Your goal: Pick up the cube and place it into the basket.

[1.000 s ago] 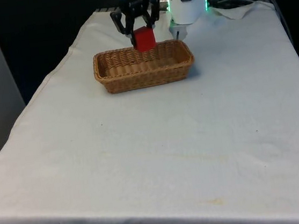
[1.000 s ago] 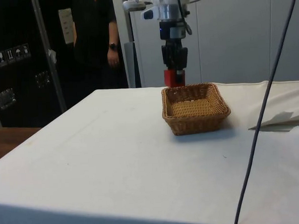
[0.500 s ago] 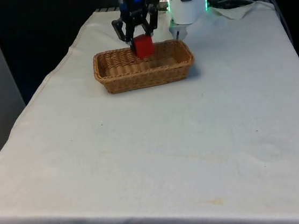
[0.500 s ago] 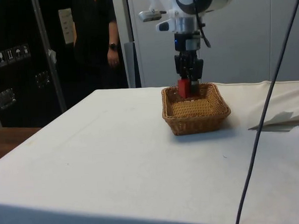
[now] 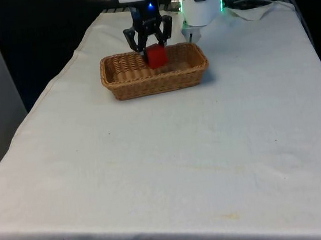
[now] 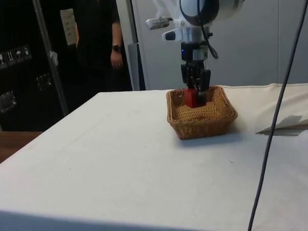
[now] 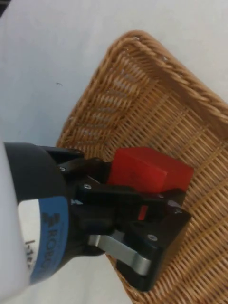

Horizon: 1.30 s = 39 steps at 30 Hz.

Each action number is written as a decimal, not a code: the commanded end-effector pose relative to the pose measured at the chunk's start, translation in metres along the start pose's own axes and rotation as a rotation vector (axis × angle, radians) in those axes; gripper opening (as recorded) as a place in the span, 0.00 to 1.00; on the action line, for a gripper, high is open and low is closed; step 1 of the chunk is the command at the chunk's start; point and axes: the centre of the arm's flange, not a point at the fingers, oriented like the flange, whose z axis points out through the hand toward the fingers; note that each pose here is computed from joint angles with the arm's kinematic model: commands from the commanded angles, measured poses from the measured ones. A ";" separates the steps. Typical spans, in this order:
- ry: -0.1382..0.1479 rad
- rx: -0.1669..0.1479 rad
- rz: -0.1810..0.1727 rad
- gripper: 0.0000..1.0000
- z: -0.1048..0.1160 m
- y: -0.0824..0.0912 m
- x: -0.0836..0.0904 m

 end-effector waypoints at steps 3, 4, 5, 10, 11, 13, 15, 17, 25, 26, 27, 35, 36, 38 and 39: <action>0.001 -0.015 -0.001 0.03 0.011 -0.003 -0.001; -0.015 -0.008 0.003 0.03 0.009 0.000 -0.002; -0.002 -0.016 0.001 0.03 0.012 -0.002 -0.002; -0.022 -0.020 0.004 0.03 0.022 0.001 -0.006; -0.024 -0.021 0.003 0.03 0.023 0.001 -0.006; -0.027 -0.023 0.004 0.03 0.024 0.002 -0.005; -0.029 -0.023 0.003 0.05 0.024 0.002 -0.005; -0.028 -0.025 0.003 0.19 0.023 0.002 -0.005; -0.026 -0.026 0.003 0.97 0.022 0.002 -0.005; -0.026 -0.026 0.003 1.00 0.022 0.002 -0.005; -0.025 -0.027 0.003 1.00 0.022 0.002 -0.005; -0.022 -0.029 0.006 1.00 0.016 0.005 -0.004; -0.019 -0.030 0.007 1.00 0.014 0.006 -0.003; -0.012 -0.030 0.008 1.00 0.009 0.008 -0.003; -0.008 -0.029 0.009 1.00 0.007 0.008 -0.003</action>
